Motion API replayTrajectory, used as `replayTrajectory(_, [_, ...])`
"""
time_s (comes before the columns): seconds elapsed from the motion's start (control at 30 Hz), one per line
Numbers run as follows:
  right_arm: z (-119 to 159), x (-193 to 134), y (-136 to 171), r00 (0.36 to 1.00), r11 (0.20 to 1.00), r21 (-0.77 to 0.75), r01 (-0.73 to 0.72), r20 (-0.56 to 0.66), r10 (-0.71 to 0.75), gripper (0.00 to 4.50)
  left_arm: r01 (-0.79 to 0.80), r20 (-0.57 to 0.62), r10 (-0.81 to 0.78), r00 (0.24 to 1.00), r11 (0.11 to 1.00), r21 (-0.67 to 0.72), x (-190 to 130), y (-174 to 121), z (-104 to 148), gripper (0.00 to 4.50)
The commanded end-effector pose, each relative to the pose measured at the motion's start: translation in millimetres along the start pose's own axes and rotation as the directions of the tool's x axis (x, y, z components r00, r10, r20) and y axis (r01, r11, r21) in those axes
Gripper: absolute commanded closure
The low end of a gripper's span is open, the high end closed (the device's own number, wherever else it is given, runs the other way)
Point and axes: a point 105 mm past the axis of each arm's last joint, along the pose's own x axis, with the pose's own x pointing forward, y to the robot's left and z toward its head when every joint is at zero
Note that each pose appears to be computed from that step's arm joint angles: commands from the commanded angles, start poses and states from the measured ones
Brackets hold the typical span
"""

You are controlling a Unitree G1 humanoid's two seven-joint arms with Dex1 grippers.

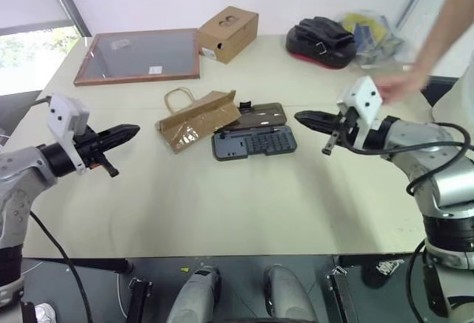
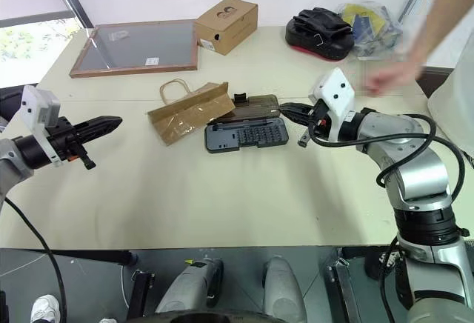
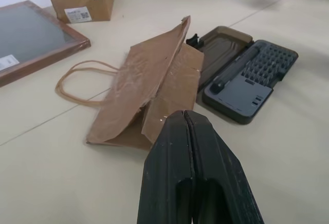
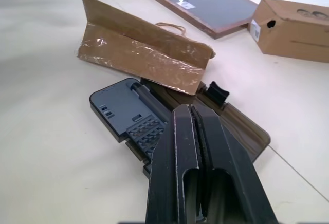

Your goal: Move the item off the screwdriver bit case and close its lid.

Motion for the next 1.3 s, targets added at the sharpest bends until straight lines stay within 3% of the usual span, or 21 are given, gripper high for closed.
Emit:
replayTrajectory(0.03, [17,-2,1,0.999,0.999,-0.046,0.004,0.044,-0.002,4.47,-0.023,0.034,0.021,0.999,0.999,0.042,-3,1,10,4.50])
replayTrajectory(0.67, [23,5,2,0.999,0.998,-0.055,0.006,0.053,-0.003,4.47,-0.044,0.077,0.042,0.996,0.999,0.025,13,0,8,4.50])
replayTrajectory(0.73, [25,9,1,0.998,0.998,-0.058,0.011,0.066,-0.007,4.47,-0.045,0.074,0.043,0.996,0.999,0.025,13,-1,6,4.50])
replayTrajectory(0.87, [29,46,-11,0.994,0.996,-0.075,0.049,0.099,-0.041,4.47,-0.031,0.070,0.030,0.997,0.999,0.021,18,-5,3,4.50])
replayTrajectory(0.97, [27,71,-14,0.995,0.994,-0.097,0.048,0.089,-0.039,3.58,-0.035,0.078,0.033,0.996,0.999,0.024,20,-5,4,4.50])
replayTrajectory(1.2, [19,114,-6,1.000,0.945,-0.327,-0.015,0.012,0.020,0.03,-0.062,0.091,0.059,0.994,0.998,0.026,16,-8,5,4.50])
replayTrajectory(1.3, [26,130,-5,1.000,0.891,-0.453,-0.019,0.008,0.026,0.03,-0.073,0.091,0.070,0.993,0.997,0.027,14,-9,4,4.50])
